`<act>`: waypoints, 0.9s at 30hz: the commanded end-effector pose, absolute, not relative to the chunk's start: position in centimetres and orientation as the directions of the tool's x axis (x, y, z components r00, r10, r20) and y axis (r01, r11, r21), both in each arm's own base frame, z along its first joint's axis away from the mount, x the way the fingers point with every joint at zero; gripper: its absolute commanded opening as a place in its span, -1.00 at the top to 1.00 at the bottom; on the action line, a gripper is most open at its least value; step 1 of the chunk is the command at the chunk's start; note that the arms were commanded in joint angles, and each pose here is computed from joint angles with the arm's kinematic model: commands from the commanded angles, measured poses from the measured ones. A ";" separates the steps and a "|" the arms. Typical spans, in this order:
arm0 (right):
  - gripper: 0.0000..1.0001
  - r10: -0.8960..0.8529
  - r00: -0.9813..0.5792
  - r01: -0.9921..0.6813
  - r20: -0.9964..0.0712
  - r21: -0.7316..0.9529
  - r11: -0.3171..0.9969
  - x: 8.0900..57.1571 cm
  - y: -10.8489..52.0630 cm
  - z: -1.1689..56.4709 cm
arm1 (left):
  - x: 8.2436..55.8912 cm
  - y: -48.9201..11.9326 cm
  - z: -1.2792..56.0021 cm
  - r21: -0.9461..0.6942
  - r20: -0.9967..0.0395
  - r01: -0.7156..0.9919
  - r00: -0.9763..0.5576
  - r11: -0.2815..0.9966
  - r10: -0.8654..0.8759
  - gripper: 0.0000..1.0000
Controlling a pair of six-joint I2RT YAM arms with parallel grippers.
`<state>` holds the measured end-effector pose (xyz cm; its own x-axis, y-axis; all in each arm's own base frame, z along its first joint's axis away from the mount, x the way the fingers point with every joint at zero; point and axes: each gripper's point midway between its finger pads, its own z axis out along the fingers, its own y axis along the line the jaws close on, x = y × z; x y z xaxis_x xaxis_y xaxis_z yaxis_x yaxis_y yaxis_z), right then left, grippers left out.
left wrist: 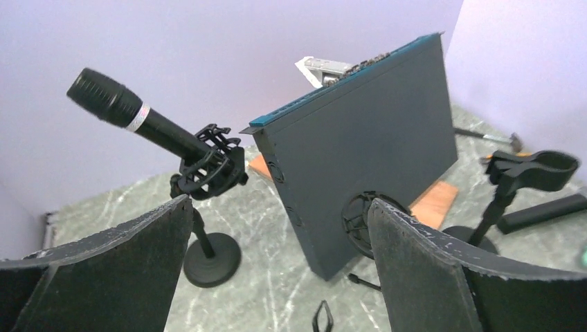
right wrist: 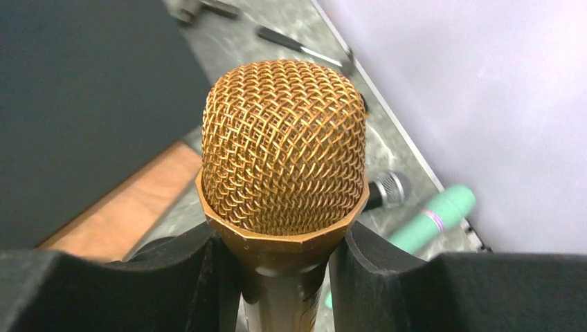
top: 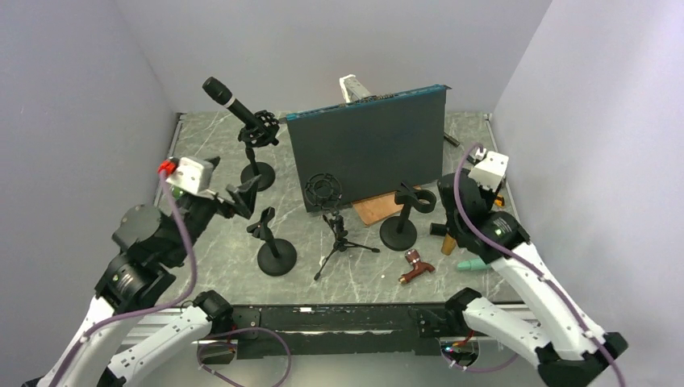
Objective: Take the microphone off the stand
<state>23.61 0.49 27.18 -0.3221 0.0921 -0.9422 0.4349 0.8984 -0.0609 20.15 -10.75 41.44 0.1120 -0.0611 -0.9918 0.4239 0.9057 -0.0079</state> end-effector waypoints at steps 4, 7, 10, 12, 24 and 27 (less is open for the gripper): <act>1.00 0.376 -0.379 0.585 -0.846 0.095 0.805 25.8 -3.6 19.9 | 21.9 -12.0 41.3 0.214 -0.965 0.420 0.233 0.882 0.123 -0.94; 1.00 0.509 -0.349 0.674 -0.787 0.167 0.720 25.5 -5.2 16.7 | 22.1 -11.6 39.2 0.237 -0.959 0.397 0.239 0.887 0.149 -0.87; 1.00 0.614 -0.275 0.785 -0.740 0.196 0.587 24.2 -7.3 13.7 | 21.9 -10.2 38.4 0.189 -0.961 0.342 0.258 0.921 0.101 -0.89; 1.00 0.681 -0.198 0.854 -0.705 0.217 0.473 23.1 -8.9 11.9 | 21.4 -9.2 38.5 0.183 -0.948 0.306 0.305 0.934 0.086 -0.91; 0.81 0.824 0.095 0.929 -0.559 0.347 0.128 21.0 -10.0 6.3 | 19.8 -6.7 39.1 0.097 -0.927 0.246 0.374 0.964 -0.002 -0.64; 0.48 0.812 0.113 0.927 -0.572 0.356 0.122 20.7 -10.3 6.3 | 20.0 -6.8 38.9 0.100 -0.931 0.243 0.366 0.965 0.004 -0.63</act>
